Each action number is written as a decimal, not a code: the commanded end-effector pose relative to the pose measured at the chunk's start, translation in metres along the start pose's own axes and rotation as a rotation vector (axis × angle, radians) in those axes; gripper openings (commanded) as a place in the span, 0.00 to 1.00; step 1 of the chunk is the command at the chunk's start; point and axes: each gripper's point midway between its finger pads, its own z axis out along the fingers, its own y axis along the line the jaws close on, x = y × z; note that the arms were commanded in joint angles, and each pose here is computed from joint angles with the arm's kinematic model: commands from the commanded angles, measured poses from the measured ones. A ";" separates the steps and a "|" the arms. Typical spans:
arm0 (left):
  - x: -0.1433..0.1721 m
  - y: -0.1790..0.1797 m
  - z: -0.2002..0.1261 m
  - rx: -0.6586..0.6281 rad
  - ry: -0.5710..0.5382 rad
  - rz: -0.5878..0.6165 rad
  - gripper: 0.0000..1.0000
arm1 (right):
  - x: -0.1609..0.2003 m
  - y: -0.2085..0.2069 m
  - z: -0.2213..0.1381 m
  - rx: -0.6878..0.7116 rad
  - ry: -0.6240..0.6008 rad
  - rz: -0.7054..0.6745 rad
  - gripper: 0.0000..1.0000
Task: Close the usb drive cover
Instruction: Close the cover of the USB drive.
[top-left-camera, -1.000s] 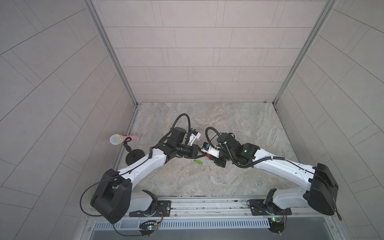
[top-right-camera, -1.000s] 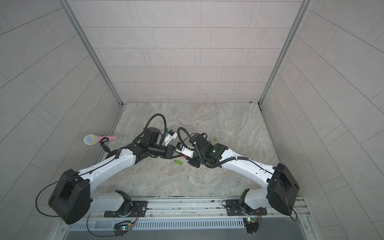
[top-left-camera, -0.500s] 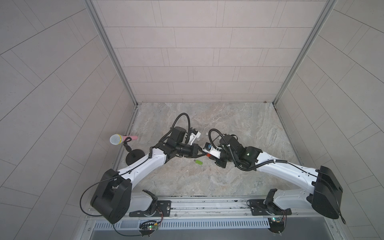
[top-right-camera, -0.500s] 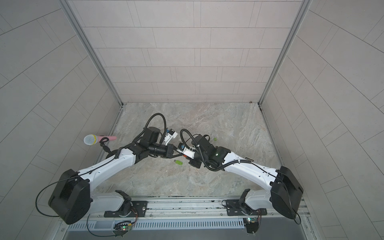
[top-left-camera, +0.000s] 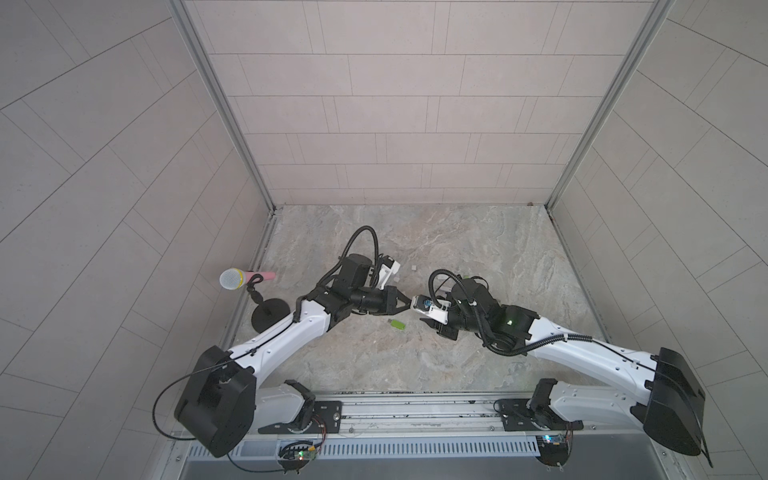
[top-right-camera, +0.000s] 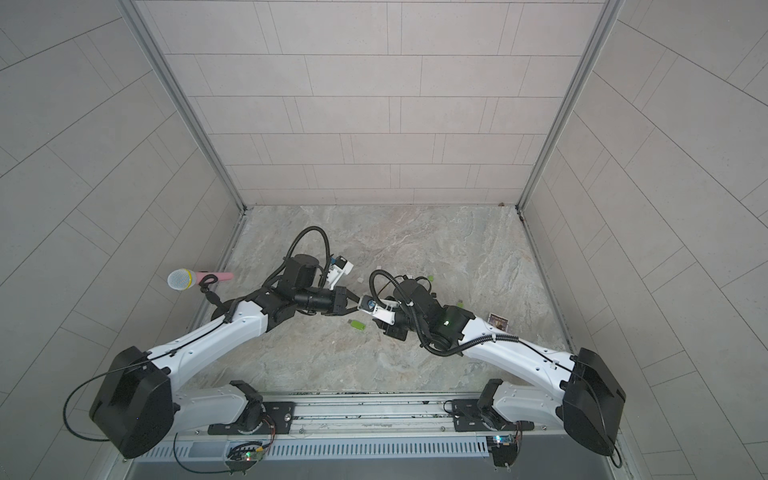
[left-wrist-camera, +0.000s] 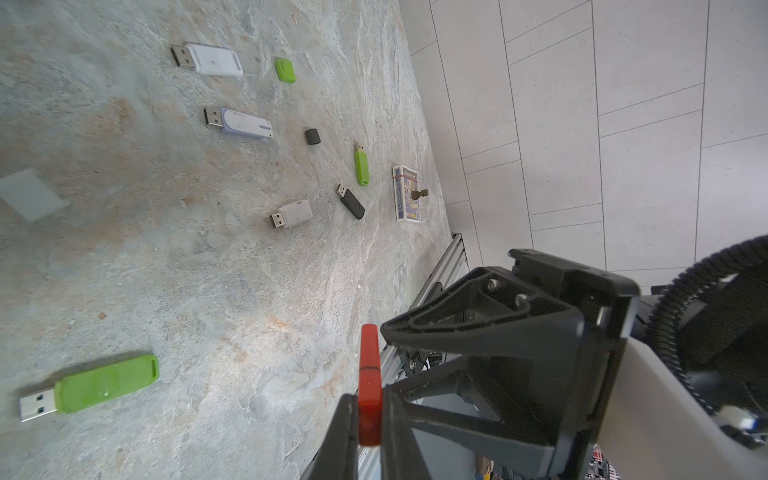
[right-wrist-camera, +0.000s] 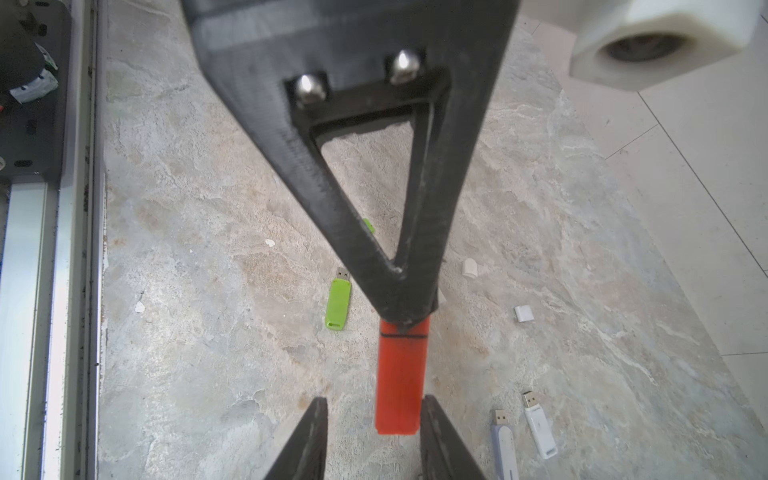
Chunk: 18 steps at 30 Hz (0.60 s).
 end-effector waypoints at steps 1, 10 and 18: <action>-0.003 -0.007 -0.002 0.023 -0.022 0.027 0.07 | -0.007 -0.006 -0.001 0.036 -0.027 -0.025 0.39; -0.001 -0.010 -0.001 0.042 -0.007 0.026 0.07 | -0.023 -0.015 0.009 0.052 -0.095 0.027 0.37; 0.002 -0.011 -0.002 0.050 0.004 0.030 0.07 | -0.022 -0.015 0.014 0.032 -0.088 0.056 0.29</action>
